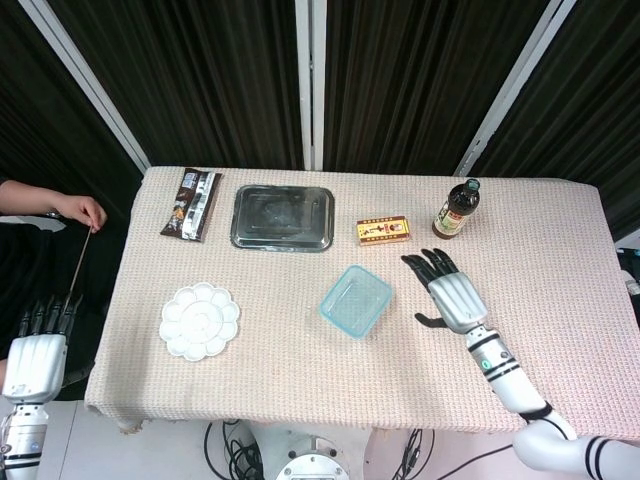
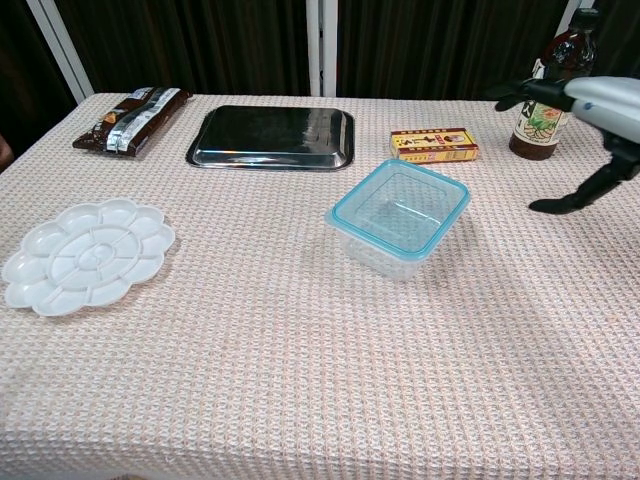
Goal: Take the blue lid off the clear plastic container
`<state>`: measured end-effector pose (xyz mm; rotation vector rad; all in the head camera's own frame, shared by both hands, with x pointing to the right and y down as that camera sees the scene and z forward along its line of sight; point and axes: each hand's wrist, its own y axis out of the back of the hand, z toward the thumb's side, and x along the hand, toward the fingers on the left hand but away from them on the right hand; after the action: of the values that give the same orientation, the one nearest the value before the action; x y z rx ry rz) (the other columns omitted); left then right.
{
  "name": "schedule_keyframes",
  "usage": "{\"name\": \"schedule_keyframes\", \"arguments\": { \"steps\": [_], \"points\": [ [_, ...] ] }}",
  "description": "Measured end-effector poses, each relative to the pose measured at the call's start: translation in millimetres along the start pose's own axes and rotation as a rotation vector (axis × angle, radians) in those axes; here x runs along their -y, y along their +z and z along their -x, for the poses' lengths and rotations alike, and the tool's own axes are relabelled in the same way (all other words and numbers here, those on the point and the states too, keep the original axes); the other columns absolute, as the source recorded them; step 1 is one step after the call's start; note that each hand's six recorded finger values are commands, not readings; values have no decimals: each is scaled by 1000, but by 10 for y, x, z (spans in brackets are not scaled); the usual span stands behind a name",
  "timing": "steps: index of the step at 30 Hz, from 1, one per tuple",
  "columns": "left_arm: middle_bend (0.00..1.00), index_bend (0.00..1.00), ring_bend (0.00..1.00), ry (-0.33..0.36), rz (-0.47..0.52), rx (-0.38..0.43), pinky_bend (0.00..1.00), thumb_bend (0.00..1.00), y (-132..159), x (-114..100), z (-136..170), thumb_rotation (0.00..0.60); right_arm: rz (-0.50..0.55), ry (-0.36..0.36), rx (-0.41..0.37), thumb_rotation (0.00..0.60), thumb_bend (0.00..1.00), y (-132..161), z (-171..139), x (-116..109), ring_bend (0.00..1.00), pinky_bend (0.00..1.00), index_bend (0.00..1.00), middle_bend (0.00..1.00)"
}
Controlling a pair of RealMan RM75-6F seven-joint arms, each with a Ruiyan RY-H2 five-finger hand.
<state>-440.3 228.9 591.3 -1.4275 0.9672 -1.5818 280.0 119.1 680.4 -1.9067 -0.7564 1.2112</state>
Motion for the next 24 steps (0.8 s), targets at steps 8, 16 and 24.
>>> {"name": "schedule_keyframes", "arguments": {
  "steps": [8, 16, 24],
  "points": [
    [21, 72, 0, -6, 4, -7, 0, 0, -9, 5, -23, 600, -55, 34, -17, 600, 79, 153, 505, 198, 0, 0, 0, 62],
    [21, 72, 0, -9, 4, -6, 0, 0, 5, 9, -39, 600, -131, -15, -49, 600, 78, 400, 952, 241, 0, 0, 0, 63],
    [22, 72, 0, -3, 2, 2, 0, 0, 34, -10, -56, 600, -145, -33, -158, 600, 77, 919, 1323, 252, 0, 0, 0, 74]
  ]
}}
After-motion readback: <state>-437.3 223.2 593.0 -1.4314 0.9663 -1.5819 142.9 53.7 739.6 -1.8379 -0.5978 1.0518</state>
